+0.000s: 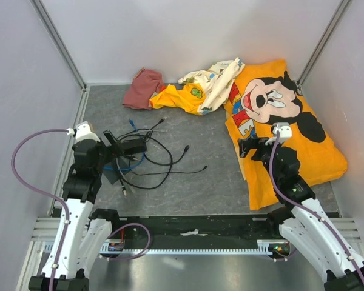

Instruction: Insert the plug into the switch port

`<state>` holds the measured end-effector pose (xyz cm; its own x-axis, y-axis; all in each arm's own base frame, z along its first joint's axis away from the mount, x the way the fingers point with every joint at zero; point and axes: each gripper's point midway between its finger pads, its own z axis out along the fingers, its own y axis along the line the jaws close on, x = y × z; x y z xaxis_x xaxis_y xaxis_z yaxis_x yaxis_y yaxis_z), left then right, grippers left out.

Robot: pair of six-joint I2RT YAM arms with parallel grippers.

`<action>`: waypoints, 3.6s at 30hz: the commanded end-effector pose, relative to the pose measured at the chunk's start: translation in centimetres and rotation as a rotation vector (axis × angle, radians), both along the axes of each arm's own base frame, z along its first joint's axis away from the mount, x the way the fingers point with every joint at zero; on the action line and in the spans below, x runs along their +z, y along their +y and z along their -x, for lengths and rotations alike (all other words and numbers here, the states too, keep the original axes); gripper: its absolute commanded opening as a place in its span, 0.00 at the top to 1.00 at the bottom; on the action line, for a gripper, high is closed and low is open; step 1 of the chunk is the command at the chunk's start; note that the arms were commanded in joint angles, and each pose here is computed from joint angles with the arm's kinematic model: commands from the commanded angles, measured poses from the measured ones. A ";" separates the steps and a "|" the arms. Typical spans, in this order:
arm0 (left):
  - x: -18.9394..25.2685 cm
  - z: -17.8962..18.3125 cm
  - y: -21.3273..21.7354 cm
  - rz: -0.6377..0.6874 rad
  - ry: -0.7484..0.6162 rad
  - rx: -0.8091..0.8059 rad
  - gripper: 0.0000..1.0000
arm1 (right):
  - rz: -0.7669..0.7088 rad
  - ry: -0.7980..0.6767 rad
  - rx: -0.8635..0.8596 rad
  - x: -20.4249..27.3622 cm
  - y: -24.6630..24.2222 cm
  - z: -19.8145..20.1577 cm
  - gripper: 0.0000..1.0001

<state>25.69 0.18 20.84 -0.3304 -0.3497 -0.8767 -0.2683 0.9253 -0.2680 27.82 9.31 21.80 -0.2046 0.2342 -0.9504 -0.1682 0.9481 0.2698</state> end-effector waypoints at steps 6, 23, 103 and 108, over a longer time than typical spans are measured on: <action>-5.2 0.3 0.7 0.131 0.196 0.162 0.01 | 0.006 0.010 0.042 -0.5 0.9 -0.3 0.02; -14.5 -0.6 4.0 0.402 0.346 0.517 0.01 | -0.012 -0.018 0.101 -0.4 1.9 0.3 0.02; -10.1 -10.9 7.3 0.108 0.471 0.507 0.01 | 0.010 -0.037 0.332 -0.6 5.8 1.7 0.02; -13.1 -10.4 9.8 0.200 0.522 0.590 0.01 | 0.014 -0.042 0.341 -0.6 6.0 1.8 0.02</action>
